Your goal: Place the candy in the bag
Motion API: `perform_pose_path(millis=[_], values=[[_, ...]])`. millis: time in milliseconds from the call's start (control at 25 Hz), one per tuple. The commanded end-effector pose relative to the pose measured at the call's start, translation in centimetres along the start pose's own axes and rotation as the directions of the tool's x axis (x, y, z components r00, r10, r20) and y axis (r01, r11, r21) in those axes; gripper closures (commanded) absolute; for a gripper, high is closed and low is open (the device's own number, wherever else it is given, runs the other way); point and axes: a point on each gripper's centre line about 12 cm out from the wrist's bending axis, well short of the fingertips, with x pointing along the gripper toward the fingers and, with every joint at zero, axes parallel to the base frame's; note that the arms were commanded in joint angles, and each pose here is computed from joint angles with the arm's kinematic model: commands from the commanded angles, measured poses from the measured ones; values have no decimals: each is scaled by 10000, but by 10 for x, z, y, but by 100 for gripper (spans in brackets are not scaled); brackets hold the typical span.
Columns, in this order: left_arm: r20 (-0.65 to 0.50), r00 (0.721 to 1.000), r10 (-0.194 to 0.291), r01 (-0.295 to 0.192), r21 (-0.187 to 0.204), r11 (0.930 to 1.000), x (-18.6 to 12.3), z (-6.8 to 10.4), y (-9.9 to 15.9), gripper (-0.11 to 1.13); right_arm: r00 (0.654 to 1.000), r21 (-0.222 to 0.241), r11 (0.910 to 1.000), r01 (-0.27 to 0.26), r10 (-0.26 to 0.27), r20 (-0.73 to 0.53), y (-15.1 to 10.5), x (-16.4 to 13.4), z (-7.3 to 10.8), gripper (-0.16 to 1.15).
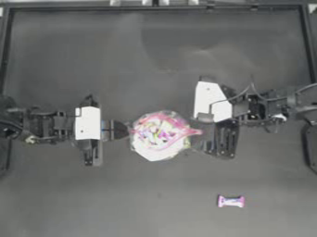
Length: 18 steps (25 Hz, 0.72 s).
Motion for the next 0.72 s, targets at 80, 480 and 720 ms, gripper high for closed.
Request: perform_pose_path(millis=[80, 480, 720], values=[[499, 9987, 75, -74, -19, 10000, -5, 14, 2, 98, 9993, 14, 10000, 46, -47, 359, -2, -8, 12, -2], [499, 9987, 75, -74, -19, 10000, -5, 14, 2, 98, 9993, -208, 9997, 99, -92, 360, -3, -40, 21, -2], [499, 9987, 75, -75, -4, 10000, -5, 14, 2, 98, 9977, -378, 9992, 133, -108, 664, -1, -79, 22, -2]])
